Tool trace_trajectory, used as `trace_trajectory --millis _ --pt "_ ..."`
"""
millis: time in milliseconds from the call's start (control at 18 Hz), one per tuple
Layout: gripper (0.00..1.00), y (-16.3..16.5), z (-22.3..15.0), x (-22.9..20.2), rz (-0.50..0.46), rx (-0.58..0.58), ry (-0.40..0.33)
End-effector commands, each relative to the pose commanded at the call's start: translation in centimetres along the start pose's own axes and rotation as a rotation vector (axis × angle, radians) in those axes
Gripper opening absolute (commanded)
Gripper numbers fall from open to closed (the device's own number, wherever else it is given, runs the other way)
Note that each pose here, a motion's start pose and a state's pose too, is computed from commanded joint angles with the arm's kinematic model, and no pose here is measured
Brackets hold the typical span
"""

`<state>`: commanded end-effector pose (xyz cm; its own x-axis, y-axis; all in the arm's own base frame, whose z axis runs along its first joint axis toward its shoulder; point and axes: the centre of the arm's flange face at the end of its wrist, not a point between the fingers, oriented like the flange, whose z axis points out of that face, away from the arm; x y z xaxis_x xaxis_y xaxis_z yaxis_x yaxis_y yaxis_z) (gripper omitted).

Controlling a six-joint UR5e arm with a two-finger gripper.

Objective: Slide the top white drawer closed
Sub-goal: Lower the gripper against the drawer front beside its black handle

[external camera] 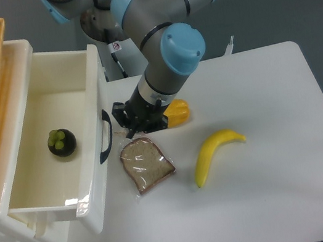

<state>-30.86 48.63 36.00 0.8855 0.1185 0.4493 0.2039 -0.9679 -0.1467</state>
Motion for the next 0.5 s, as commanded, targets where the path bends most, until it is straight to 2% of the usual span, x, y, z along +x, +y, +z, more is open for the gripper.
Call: trace_trajectory --millis 500 --pt "0.11 -0.7 -0.2 1.4 0.02 0.031 0.026"
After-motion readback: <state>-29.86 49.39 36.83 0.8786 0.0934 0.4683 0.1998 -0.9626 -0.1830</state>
